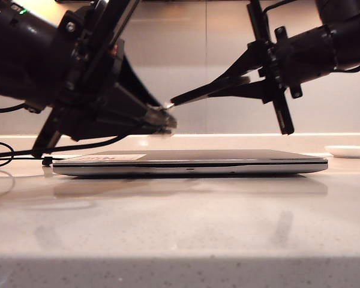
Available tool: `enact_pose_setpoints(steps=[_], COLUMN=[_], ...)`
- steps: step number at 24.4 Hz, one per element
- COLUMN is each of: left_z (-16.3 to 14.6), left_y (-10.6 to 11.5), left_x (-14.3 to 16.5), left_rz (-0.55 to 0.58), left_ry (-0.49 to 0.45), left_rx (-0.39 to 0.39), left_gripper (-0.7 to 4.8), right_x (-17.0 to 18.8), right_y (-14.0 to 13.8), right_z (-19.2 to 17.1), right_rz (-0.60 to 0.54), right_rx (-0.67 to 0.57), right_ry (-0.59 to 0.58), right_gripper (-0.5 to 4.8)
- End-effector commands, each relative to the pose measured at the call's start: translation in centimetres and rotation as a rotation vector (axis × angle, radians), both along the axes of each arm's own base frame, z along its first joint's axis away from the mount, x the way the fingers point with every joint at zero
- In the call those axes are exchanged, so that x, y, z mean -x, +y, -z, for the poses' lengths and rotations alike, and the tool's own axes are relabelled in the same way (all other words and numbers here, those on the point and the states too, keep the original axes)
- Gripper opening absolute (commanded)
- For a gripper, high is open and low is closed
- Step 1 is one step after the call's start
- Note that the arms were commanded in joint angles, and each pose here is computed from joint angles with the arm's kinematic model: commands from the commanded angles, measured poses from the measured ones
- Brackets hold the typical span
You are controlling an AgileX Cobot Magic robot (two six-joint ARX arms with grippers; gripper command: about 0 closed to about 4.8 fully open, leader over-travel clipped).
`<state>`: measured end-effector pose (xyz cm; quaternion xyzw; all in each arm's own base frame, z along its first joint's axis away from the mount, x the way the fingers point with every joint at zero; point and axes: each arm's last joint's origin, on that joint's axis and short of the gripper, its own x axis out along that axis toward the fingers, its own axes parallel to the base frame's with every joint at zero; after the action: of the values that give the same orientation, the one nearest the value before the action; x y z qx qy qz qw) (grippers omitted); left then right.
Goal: Pick up the charging cable and the phone, plug the charging cable into the charging port on the phone, and finally place them back on the table.
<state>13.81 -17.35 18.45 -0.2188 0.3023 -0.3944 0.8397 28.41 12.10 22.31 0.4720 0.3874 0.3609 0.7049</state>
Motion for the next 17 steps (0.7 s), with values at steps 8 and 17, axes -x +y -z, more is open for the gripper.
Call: enact_pose_setpoints(steps=[8,17], left_z=[-0.6,-0.7], left_y=[-0.2,-0.2], left_x=[-0.1,-0.1], left_rz=[-0.021,-0.020], left_ry=[0.034,0.026], left_rx=[0.084,0.093], left_gripper=[-0.06,-0.06], right_x=[0.8,1.0], right_y=[2.3,2.4], right_z=[-0.8,-0.4], right_rz=[-0.102,-0.136], right_rx=[-0.017,0.010], right_ry=[-0.125,-0.121], right_gripper=[-0.06,-0.06])
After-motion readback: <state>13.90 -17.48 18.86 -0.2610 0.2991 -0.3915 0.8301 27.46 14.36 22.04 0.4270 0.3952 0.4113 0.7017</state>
